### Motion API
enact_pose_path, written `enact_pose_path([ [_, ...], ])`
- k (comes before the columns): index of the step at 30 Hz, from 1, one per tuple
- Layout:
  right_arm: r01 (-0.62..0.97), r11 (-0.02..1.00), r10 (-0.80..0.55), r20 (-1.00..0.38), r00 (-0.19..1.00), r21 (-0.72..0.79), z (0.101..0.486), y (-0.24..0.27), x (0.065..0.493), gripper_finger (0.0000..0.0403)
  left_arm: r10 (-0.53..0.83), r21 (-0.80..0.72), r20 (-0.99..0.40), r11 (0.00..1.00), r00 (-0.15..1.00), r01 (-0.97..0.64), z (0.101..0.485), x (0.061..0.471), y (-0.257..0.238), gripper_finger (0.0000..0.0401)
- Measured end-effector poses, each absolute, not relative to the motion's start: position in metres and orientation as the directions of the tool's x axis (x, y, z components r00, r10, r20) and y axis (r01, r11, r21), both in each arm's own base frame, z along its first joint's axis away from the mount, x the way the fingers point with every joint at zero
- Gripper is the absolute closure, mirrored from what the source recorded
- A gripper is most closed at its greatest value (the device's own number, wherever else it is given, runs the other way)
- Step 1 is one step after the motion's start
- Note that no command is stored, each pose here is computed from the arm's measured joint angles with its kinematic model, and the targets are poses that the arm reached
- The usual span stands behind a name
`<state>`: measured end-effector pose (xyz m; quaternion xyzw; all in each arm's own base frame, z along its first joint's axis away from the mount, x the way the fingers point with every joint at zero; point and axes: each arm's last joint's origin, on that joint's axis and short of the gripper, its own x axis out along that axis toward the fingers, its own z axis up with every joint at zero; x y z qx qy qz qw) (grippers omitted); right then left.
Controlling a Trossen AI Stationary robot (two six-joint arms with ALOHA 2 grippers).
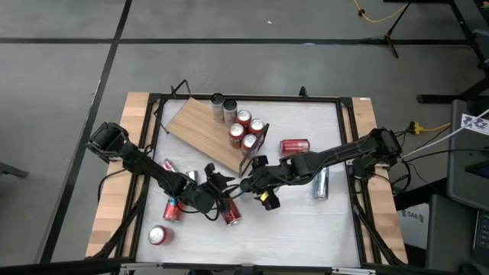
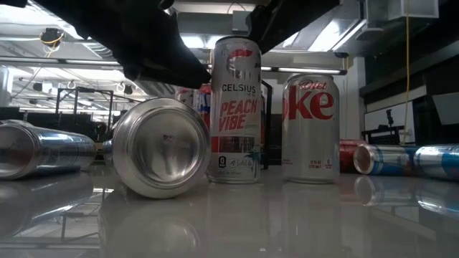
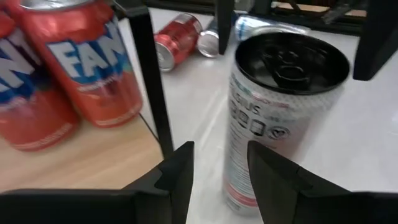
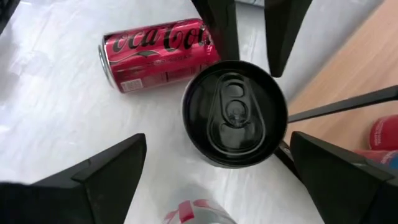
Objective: Pick and place cans onto a shelf
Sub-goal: Put the pink and white soda can on the shelf aligned with the other right pink and white soda can
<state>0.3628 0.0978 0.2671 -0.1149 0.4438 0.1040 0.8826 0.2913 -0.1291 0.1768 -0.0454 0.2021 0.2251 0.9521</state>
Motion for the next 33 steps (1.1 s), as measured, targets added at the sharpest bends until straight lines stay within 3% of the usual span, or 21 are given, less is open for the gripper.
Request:
enact_pose_path([
  [7,-0.284,0.952,0.082,-0.802,0.591,-0.112,0.271,0.097,0.361,0.0013,0.47,0.084,-0.369,0.876,0.802,-0.475,0.178,0.291,-0.128,0.0261],
  [16,-0.26,0.955,0.051,-0.789,0.612,-0.14,0.289,0.092,0.348,0.0013,0.375,0.156,-0.354,0.927,0.857,-0.341,0.199,0.281,-0.138,0.026],
  [33,-0.255,0.957,0.06,-0.765,0.642,-0.139,0.293,0.093,0.349,0.0013,0.339,0.079,-0.303,0.94,0.891,-0.331,0.213,0.279,-0.142,0.0249],
])
